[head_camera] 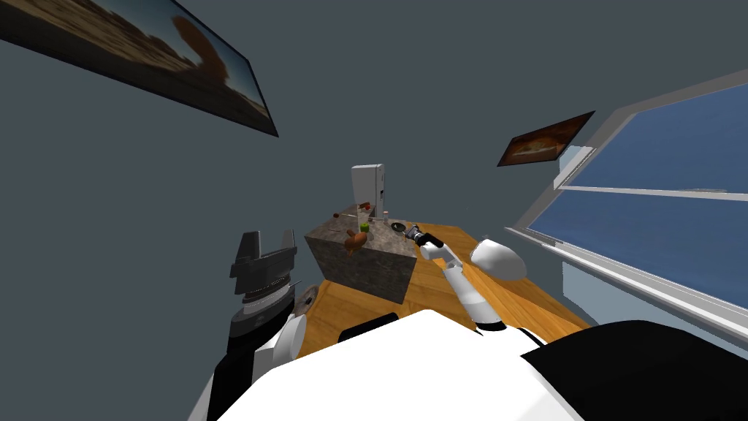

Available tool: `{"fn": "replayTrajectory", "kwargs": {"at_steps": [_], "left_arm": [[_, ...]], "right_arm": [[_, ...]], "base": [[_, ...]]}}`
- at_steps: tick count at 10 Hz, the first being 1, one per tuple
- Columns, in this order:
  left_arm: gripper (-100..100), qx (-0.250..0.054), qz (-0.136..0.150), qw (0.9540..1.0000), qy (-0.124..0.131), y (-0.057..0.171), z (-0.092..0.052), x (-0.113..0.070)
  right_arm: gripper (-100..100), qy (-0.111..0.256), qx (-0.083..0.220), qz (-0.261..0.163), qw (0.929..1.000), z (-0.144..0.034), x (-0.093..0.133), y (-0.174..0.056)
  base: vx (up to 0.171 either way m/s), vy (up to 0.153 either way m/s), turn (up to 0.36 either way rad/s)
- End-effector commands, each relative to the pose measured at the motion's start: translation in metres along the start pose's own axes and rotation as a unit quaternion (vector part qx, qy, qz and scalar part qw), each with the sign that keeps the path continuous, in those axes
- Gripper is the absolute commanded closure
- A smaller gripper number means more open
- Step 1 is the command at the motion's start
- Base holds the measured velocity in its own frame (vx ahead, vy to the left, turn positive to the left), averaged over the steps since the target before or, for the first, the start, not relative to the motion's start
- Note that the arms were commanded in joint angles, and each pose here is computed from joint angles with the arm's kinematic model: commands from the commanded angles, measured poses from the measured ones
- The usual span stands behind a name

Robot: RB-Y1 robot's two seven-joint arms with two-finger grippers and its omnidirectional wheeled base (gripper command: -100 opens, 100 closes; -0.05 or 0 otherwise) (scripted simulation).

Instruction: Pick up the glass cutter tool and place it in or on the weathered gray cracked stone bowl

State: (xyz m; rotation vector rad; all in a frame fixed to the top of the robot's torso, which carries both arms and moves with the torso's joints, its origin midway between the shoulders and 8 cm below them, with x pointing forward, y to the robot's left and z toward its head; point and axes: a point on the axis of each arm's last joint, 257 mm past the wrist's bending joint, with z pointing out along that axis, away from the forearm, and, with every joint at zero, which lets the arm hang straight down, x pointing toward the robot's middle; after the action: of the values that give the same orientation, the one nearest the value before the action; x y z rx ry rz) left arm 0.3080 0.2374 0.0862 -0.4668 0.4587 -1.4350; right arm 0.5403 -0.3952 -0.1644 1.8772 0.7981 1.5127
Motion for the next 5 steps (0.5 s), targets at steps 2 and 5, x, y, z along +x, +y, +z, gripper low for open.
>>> {"fn": "replayTrajectory", "kwargs": {"at_steps": [2, 5], "left_arm": [[0, 0.0, 0.0, 1.0, 0.0, 0.0, 0.0, 0.0], [0, 0.0, 0.0, 1.0, 0.0, 0.0, 0.0, 0.0]], "right_arm": [[-100, -0.035, 0.025, 0.04, 0.9983, 0.011, -0.023, 0.001], [-100, -0.077, 0.054, 0.068, 0.9933, 0.015, -0.053, -0.005]], "base": [[0.019, 0.045, 0.011], [0.04, 0.053, 0.008]]}}
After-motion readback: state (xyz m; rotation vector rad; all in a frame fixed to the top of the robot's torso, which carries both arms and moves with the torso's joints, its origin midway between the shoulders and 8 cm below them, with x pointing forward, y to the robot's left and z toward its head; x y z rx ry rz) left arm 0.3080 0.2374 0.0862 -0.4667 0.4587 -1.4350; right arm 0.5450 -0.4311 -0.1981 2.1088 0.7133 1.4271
